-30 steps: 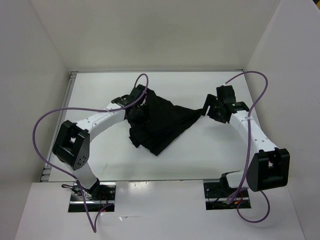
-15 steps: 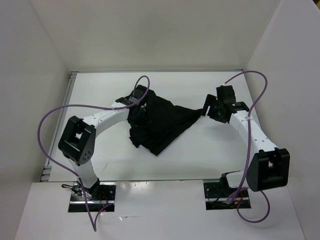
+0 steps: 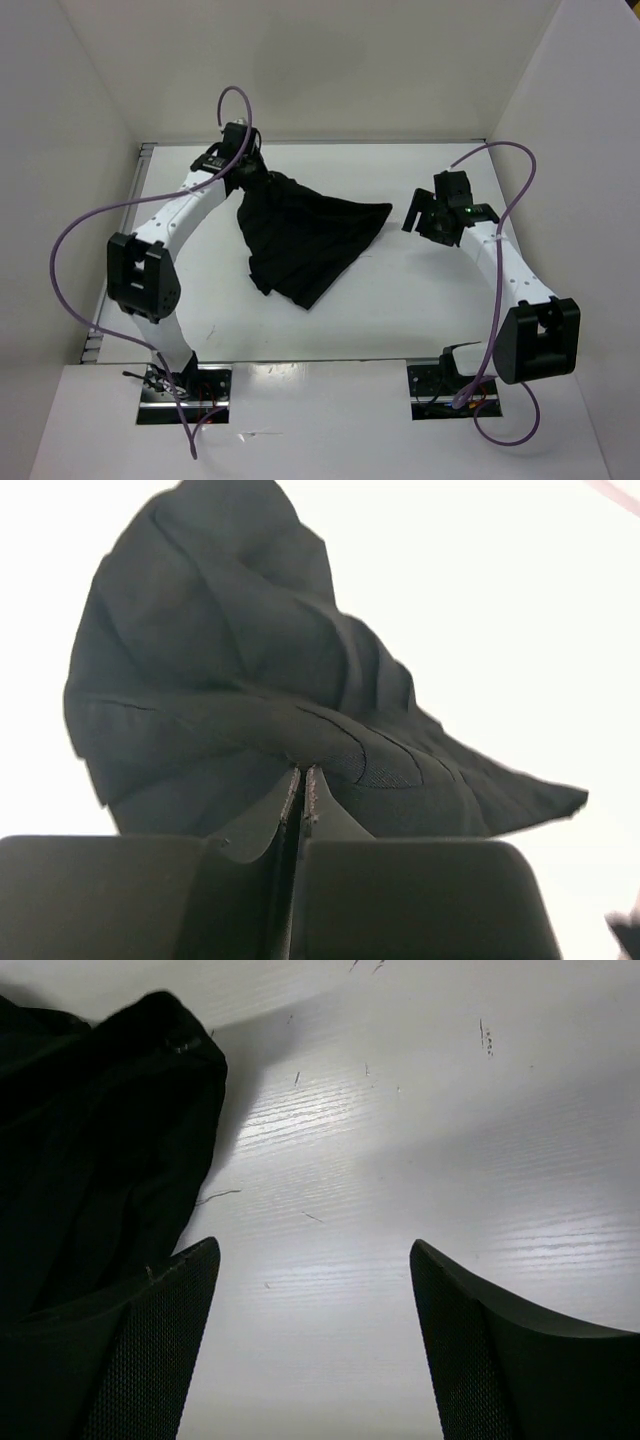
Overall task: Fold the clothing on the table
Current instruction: Flatten the skirt out
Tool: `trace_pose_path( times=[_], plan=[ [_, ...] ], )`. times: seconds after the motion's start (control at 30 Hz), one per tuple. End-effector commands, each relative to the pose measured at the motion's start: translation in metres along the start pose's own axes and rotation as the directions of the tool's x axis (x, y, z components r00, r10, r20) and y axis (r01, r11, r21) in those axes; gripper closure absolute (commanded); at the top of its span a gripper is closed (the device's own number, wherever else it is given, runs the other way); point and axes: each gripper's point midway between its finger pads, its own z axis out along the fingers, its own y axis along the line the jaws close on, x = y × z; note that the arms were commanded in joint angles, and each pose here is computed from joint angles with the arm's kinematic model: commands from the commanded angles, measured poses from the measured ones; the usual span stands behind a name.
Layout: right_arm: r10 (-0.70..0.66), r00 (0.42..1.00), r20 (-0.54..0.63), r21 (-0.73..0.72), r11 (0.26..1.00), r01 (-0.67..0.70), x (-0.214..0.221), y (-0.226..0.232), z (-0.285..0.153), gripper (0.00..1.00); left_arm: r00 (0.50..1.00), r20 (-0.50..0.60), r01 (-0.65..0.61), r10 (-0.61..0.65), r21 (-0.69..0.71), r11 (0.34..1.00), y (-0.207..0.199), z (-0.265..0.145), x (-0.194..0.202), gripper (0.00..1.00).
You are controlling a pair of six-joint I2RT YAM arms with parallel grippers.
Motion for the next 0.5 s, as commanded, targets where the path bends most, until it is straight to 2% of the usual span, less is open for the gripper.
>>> trace_pose_path(
  times=[0.0, 0.07, 0.17, 0.2, 0.23, 0.27, 0.37, 0.4, 0.47],
  plan=[
    [-0.005, 0.998, 0.063, -0.015, 1.000, 0.006, -0.014, 0.001, -0.014, 0.18, 0.994, 0.099, 0.054, -0.052, -0.020, 0.998, 0.003, 0.035, -0.035, 0.96],
    [0.006, 0.997, 0.072, -0.020, 1.000, -0.005, -0.014, 0.002, -0.015, 0.18, 0.988, 0.133, 0.086, -0.082, -0.022, 0.996, 0.007, 0.050, -0.058, 0.91],
    [0.015, 0.998, 0.067, -0.030, 0.999, -0.013, -0.020, 0.008, -0.008, 0.18, 0.986, 0.133, 0.101, -0.098, -0.015, 0.995, 0.008, 0.066, -0.072, 0.90],
    [0.015, 0.998, 0.060, -0.037, 0.999, -0.013, -0.020, 0.009, -0.004, 0.18, 0.988, 0.119, 0.109, -0.103, -0.042, 0.993, 0.019, 0.074, -0.069, 0.88],
    [0.017, 0.997, 0.076, -0.055, 0.998, -0.012, -0.029, 0.016, -0.003, 0.20, 0.985, 0.131, 0.117, -0.111, -0.043, 0.992, 0.023, 0.073, -0.076, 0.83],
    [0.008, 0.999, 0.045, -0.068, 0.998, -0.004, -0.023, 0.021, 0.006, 0.22, 0.986, 0.124, 0.117, -0.111, -0.035, 0.993, 0.022, 0.077, -0.074, 0.62],
    [-0.001, 0.999, 0.046, -0.119, 0.993, 0.006, -0.032, 0.038, 0.017, 0.25, 0.981, 0.140, 0.140, -0.136, -0.016, 0.990, 0.034, 0.086, -0.087, 0.58],
    [-0.011, 0.999, 0.044, -0.127, 0.992, 0.016, -0.030, 0.043, 0.021, 0.26, 0.980, 0.141, 0.138, -0.137, -0.001, 0.990, 0.031, 0.086, -0.088, 0.50],
    [-0.029, 0.998, 0.055, -0.141, 0.989, 0.037, -0.034, 0.051, 0.030, 0.28, 0.979, 0.141, 0.143, -0.144, 0.017, 0.990, 0.031, 0.086, -0.092, 0.47]
  ],
)
